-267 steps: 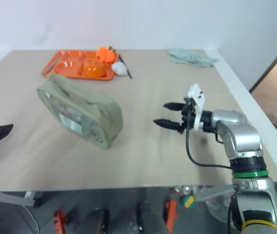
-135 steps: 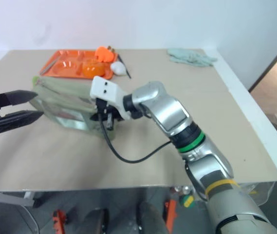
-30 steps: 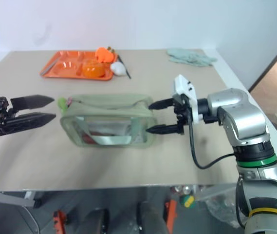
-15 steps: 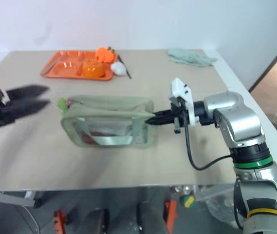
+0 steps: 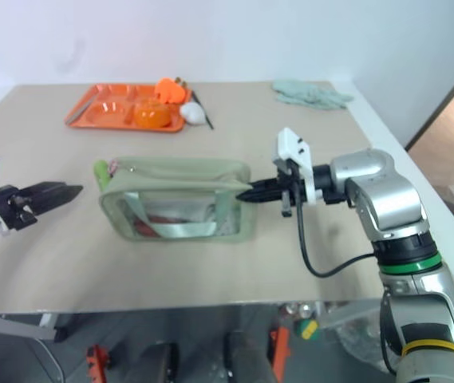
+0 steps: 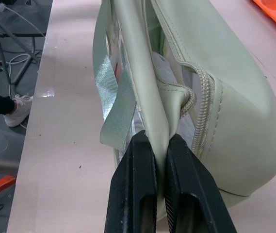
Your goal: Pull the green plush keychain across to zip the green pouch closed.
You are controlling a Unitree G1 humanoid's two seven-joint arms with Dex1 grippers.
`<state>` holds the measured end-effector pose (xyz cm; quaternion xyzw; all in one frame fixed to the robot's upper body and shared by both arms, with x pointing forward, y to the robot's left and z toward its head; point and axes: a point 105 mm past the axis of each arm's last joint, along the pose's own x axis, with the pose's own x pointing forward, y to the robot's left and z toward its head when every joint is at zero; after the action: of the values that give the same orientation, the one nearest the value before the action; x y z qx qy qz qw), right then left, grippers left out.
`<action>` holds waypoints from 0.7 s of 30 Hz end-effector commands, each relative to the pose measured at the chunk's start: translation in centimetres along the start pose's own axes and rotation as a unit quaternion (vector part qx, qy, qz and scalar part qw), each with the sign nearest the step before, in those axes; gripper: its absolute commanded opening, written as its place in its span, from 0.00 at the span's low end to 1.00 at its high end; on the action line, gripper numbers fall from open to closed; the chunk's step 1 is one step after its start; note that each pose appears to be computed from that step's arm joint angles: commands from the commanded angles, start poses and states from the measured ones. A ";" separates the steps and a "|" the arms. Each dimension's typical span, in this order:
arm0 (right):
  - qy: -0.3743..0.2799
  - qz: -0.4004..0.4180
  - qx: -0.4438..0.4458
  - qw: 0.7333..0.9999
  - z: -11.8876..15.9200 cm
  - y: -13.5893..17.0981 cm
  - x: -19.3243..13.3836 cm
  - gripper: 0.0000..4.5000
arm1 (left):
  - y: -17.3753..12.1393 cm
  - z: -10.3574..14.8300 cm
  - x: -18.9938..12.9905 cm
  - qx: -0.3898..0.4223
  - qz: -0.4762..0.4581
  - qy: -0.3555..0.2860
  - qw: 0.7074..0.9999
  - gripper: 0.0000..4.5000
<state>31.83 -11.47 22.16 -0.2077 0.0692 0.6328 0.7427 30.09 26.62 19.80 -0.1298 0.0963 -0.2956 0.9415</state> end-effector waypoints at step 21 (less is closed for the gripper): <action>-0.002 -0.013 -0.010 1.000 0.6 0.4 -0.3 0.00 | -0.7 -0.8 4.6 -0.032 -0.034 0.001 0.999 0.54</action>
<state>31.53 -11.61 21.80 -0.2058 0.0758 0.6240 0.7500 33.04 23.39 17.99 -0.1712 0.1150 -0.3215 0.9242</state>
